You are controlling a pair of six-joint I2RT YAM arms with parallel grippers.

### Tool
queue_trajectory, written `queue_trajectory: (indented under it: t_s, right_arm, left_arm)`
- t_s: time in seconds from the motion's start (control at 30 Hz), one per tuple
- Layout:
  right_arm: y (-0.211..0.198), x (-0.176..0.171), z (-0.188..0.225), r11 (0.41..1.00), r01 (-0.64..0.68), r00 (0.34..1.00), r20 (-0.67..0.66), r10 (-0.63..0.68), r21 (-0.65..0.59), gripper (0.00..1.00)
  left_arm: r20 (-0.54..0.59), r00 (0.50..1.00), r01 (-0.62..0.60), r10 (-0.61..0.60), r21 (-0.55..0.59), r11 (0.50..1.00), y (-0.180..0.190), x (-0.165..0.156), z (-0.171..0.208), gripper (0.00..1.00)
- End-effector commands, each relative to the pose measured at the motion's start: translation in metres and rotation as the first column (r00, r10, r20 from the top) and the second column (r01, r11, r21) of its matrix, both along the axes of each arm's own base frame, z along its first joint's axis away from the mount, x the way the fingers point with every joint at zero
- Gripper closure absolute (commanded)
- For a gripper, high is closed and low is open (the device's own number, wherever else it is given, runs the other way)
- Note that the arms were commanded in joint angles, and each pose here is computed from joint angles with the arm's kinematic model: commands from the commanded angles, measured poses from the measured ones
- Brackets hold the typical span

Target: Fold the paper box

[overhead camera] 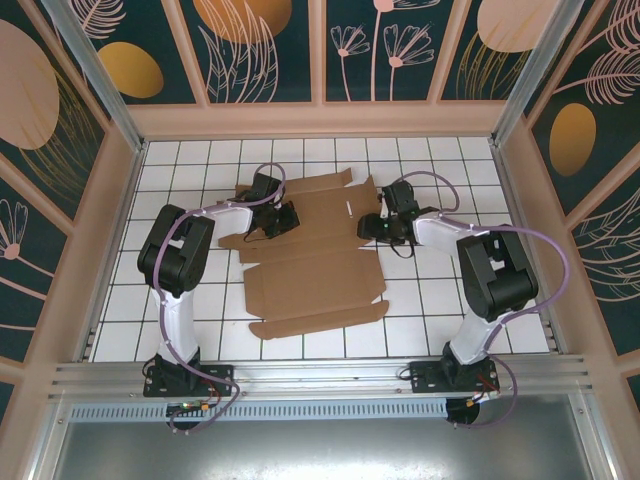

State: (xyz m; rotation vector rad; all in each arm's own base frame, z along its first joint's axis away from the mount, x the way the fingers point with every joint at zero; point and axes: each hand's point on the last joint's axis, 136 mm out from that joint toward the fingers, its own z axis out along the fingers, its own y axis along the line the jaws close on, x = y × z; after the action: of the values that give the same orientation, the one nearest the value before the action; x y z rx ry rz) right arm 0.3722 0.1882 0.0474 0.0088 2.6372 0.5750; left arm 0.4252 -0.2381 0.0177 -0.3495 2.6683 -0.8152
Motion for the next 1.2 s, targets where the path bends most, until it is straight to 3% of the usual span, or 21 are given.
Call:
queue_trajectory:
  t_s: [0.0, 0.33, 0.63, 0.83, 1.0, 1.17]
  right_arm:
    - [0.022, 0.003, 0.008, 0.991, -0.034, 0.999, 0.001, 0.034, 0.128, 0.43]
    - [0.053, -0.011, 0.022, 0.965, -0.129, 0.991, 0.001, 0.133, 0.227, 0.53]
    - [0.076, -0.026, -0.023, 0.970, -0.192, 0.974, -0.089, 0.207, 0.148, 0.53]
    - [0.064, -0.009, 0.047, 0.978, -0.185, 0.978, 0.113, 0.174, 0.096, 0.48]
    - [0.071, 0.000, 0.088, 0.976, -0.210, 0.959, 0.205, 0.196, 0.050, 0.41]
    - [0.067, 0.021, 0.086, 0.988, -0.142, 0.963, 0.224, 0.151, -0.057, 0.39]
  left_arm:
    - [-0.074, 0.997, -0.002, 0.006, 0.061, 0.998, 0.013, -0.012, -0.025, 1.00]
    - [-0.071, 0.997, 0.001, 0.003, 0.061, 0.998, 0.013, -0.011, -0.023, 1.00]
    - [-0.075, 0.997, 0.003, 0.001, 0.051, 0.999, 0.011, -0.012, -0.024, 1.00]
    - [-0.055, 0.998, 0.024, -0.023, 0.010, 1.000, 0.004, -0.011, -0.015, 1.00]
    - [0.022, 0.997, 0.070, -0.068, -0.104, 0.992, -0.018, -0.002, 0.020, 1.00]
    - [0.160, 0.986, 0.075, -0.051, -0.145, 0.987, -0.012, 0.015, 0.087, 1.00]
